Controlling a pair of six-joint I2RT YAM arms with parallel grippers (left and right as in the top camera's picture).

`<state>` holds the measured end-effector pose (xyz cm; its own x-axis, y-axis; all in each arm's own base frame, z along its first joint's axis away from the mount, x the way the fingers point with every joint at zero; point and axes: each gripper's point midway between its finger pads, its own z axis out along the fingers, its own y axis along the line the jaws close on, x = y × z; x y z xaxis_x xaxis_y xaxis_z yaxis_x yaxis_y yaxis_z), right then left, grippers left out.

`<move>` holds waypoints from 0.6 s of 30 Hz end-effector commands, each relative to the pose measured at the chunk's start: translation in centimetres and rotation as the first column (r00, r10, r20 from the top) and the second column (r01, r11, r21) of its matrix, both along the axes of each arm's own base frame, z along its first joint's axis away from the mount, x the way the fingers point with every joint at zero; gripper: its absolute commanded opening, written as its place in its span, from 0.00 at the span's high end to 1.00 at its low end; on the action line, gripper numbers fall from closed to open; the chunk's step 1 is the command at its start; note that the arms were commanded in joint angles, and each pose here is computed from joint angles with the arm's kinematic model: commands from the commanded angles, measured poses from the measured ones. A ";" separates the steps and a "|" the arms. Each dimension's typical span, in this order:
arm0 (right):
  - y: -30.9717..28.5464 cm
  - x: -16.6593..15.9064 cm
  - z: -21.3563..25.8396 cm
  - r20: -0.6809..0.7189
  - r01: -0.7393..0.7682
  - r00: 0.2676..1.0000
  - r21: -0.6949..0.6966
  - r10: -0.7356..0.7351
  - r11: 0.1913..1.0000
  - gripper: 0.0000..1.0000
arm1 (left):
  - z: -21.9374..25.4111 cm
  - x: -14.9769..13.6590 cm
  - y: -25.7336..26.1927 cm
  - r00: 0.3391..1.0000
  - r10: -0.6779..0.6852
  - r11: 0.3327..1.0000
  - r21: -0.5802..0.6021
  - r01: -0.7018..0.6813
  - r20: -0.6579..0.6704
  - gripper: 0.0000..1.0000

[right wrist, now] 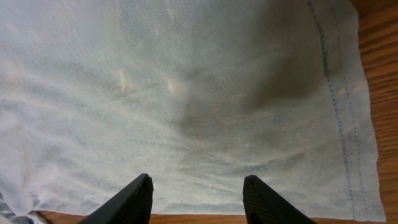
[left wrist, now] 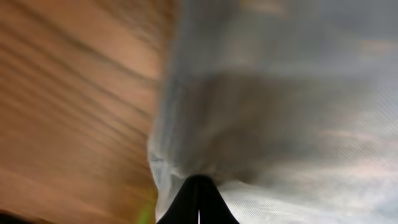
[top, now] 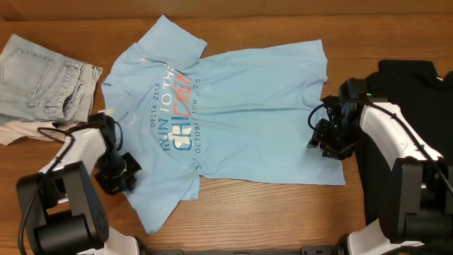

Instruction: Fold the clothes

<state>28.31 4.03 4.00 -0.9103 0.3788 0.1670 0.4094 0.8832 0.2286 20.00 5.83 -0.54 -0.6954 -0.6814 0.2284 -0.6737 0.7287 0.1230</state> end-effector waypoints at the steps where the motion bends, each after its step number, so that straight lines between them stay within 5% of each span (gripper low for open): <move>1: -0.1 0.7 0.8 0.036 -0.003 0.999 0.004 0.003 1.000 0.50 | -1.6 -2.4 3.2 0.991 0.094 0.993 0.087 -0.086 -0.098 0.96; 6: 0.0 0.5 0.8 0.031 -0.004 1.000 0.004 0.004 1.000 0.48 | -1.5 -2.4 6.5 0.988 0.140 0.987 0.089 -0.134 -0.067 0.96; 18: 0.4 -0.1 0.2 0.024 -0.057 0.998 -0.023 0.057 0.998 0.43 | 4.7 4.6 11.3 0.989 0.100 0.985 0.132 -0.114 0.113 0.96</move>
